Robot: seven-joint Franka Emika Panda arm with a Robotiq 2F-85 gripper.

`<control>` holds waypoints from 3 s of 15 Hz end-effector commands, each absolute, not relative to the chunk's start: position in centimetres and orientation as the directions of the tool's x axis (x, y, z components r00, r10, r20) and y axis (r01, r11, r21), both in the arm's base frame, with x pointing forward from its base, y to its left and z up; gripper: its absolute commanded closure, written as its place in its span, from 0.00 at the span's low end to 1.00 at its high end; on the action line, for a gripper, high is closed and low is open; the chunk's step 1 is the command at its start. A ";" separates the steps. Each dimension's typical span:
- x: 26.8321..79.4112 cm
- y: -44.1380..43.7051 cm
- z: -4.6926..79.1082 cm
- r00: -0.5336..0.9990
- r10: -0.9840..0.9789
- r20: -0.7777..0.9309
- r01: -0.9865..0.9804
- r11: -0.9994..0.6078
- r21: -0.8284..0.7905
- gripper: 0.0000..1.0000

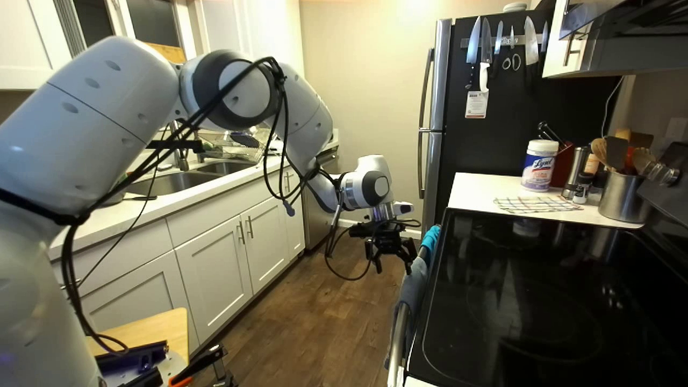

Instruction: Pick up the light blue towel and put it on the hob of the stove

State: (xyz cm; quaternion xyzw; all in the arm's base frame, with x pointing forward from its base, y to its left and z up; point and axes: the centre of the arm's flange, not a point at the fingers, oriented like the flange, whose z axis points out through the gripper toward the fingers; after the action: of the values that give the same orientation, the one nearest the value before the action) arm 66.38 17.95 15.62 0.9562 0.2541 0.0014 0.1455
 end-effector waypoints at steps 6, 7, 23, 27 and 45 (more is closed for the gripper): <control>63.9 14.7 15.9 0.882 0.464 -0.083 0.460 -0.807 0.371 0.00; 64.3 14.7 15.8 0.877 0.475 -0.071 0.464 -0.799 0.383 0.00; 68.8 15.9 15.6 0.826 0.561 0.055 0.514 -0.790 0.335 0.00; 69.5 16.5 14.5 0.814 0.578 0.050 0.539 -0.786 0.303 0.00; 69.0 15.8 14.8 0.834 0.551 0.044 0.507 -0.794 0.336 0.27</control>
State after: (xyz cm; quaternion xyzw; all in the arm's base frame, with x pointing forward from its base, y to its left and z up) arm 69.57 15.94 14.05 0.9442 0.2805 0.0714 0.1569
